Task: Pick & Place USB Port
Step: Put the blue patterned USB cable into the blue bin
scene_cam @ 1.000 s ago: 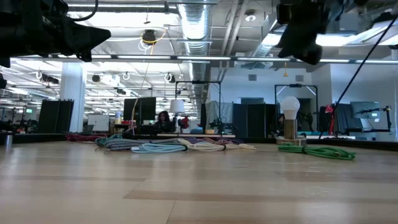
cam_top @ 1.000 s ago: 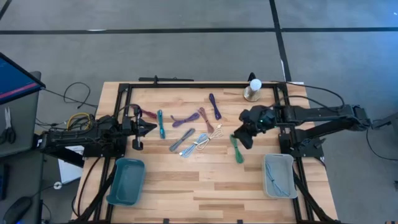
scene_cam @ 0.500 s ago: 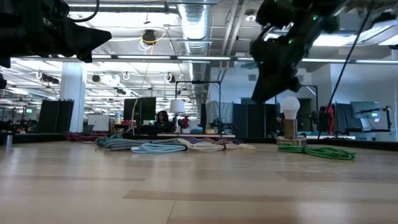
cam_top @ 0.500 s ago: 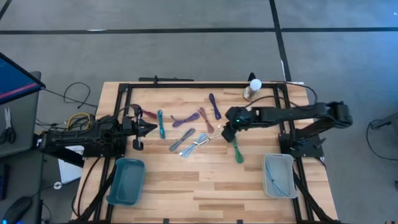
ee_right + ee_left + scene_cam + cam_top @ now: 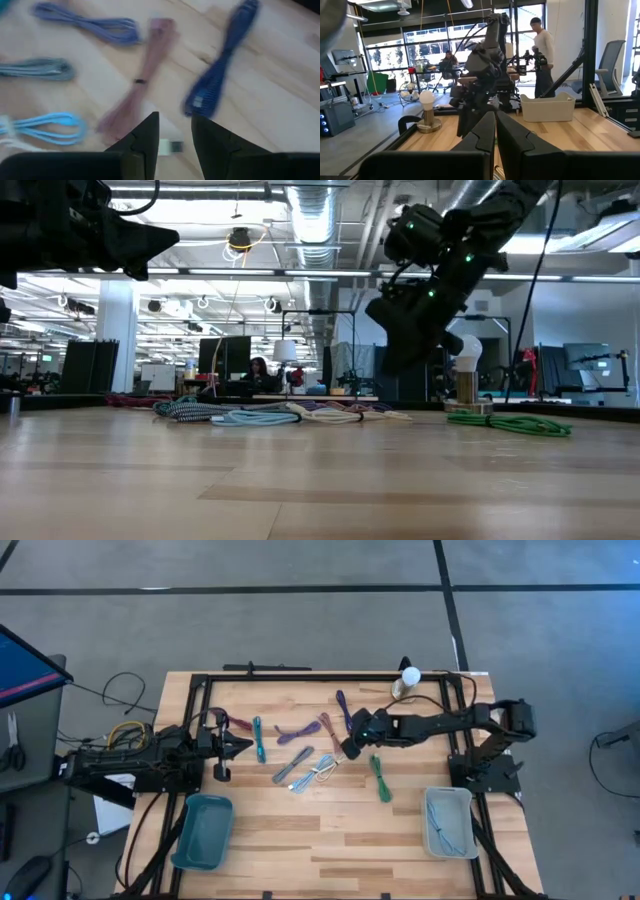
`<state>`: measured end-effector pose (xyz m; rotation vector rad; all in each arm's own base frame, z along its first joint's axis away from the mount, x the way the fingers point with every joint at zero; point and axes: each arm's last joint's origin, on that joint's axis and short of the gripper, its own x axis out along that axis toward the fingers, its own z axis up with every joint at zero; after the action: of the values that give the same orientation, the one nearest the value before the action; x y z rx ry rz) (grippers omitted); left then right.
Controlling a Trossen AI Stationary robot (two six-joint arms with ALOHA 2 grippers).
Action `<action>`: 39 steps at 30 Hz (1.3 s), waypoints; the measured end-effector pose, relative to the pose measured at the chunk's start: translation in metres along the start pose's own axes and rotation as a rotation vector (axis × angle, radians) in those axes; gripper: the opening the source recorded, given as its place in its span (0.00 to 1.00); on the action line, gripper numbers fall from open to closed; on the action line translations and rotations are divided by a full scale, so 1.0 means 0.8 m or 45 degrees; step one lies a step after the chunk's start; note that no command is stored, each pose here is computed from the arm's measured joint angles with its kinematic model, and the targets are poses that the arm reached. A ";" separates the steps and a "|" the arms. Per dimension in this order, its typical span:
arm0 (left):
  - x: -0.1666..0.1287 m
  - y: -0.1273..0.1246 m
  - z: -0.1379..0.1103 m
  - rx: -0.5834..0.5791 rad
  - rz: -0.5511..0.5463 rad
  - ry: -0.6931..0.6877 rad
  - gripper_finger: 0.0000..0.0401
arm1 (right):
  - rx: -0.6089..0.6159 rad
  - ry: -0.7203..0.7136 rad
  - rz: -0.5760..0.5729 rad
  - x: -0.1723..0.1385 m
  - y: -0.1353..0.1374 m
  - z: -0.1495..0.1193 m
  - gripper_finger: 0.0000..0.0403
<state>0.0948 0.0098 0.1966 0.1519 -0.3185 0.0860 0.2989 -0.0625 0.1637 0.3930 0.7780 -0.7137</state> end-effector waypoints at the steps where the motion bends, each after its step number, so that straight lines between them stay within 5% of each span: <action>1: 0.000 0.000 0.000 0.000 0.000 0.000 0.04 | 0.004 -0.003 -0.001 -0.001 -0.001 0.001 0.27; 14: 0.000 0.000 0.000 0.000 0.000 0.000 0.04 | 0.050 -0.157 -0.020 -0.040 -0.032 0.036 0.27; 30: 0.000 0.000 0.000 0.000 0.000 0.001 0.04 | 0.078 -0.093 -0.073 0.001 -0.050 0.037 0.27; 39: 0.000 0.000 0.000 0.000 0.000 0.002 0.04 | 0.106 -0.133 0.014 0.021 -0.042 0.038 0.27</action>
<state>0.0950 0.0098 0.1964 0.1522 -0.3169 0.0860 0.2982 -0.1105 0.1689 0.4314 0.6489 -0.7523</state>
